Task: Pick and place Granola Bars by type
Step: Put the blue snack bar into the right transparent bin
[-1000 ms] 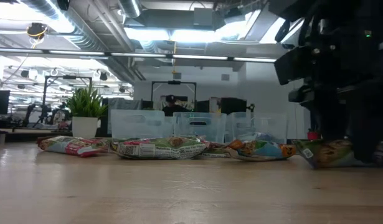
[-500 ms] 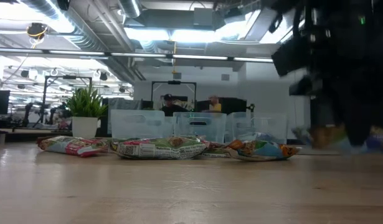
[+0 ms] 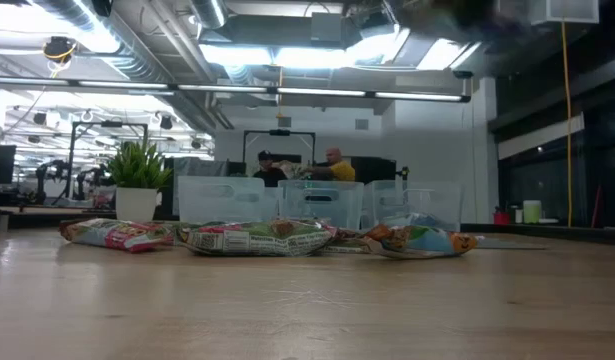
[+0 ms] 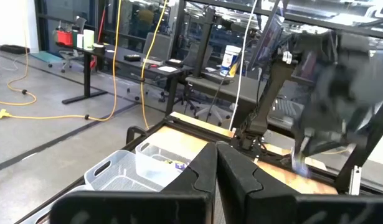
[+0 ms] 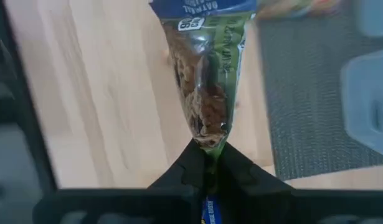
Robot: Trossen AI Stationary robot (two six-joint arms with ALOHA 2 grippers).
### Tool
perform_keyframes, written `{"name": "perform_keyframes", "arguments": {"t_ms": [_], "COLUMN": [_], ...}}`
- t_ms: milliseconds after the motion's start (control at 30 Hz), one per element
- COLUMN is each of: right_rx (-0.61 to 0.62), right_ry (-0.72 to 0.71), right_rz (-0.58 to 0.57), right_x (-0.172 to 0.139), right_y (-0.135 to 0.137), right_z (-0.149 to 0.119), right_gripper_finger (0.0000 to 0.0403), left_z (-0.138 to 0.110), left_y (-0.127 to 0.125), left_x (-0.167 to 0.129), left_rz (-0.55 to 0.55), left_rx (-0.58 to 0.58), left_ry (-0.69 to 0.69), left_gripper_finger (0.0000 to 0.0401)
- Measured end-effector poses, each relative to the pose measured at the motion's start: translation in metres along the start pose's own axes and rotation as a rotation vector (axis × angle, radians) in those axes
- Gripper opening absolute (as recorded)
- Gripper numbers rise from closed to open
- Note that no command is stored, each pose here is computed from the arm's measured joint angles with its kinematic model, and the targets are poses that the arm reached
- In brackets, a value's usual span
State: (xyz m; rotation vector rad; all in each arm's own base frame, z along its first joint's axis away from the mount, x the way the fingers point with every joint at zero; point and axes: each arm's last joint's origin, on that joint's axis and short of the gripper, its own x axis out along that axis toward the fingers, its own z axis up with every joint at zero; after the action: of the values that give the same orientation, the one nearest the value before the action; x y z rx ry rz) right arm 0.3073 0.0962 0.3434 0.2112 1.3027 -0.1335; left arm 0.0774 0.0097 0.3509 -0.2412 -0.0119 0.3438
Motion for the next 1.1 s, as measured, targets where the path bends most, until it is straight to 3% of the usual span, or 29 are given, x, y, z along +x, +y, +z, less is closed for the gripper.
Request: {"name": "perform_keyframes", "arguments": {"t_ms": [233,533,767,1100], "right_rx": [0.291,0.34,0.381,0.298], "right_ry": [-0.242,-0.469,-0.436,-0.33], "right_rz": [0.096,0.117,0.059,-0.016], "right_x": [-0.089,-0.164,-0.167,-0.128], "right_y": [-0.044,-0.098,-0.148,-0.226], "right_z": [0.019,0.016,0.012,0.046], "right_gripper_finger": [0.0048,0.0023,0.0055,0.0033], "left_z": [0.0,0.0,-0.001,-0.001], "left_y": [0.0,0.0,0.0,0.0], "left_x": [0.0,0.0,0.0,0.0], "left_rz": [0.0,0.001,0.002,0.007], "left_rx": [0.0,0.002,0.003,0.003], "left_ry": [0.0,0.004,0.007,0.005], "left_gripper_finger": [0.0004,0.0004,0.0004,0.0004]}}
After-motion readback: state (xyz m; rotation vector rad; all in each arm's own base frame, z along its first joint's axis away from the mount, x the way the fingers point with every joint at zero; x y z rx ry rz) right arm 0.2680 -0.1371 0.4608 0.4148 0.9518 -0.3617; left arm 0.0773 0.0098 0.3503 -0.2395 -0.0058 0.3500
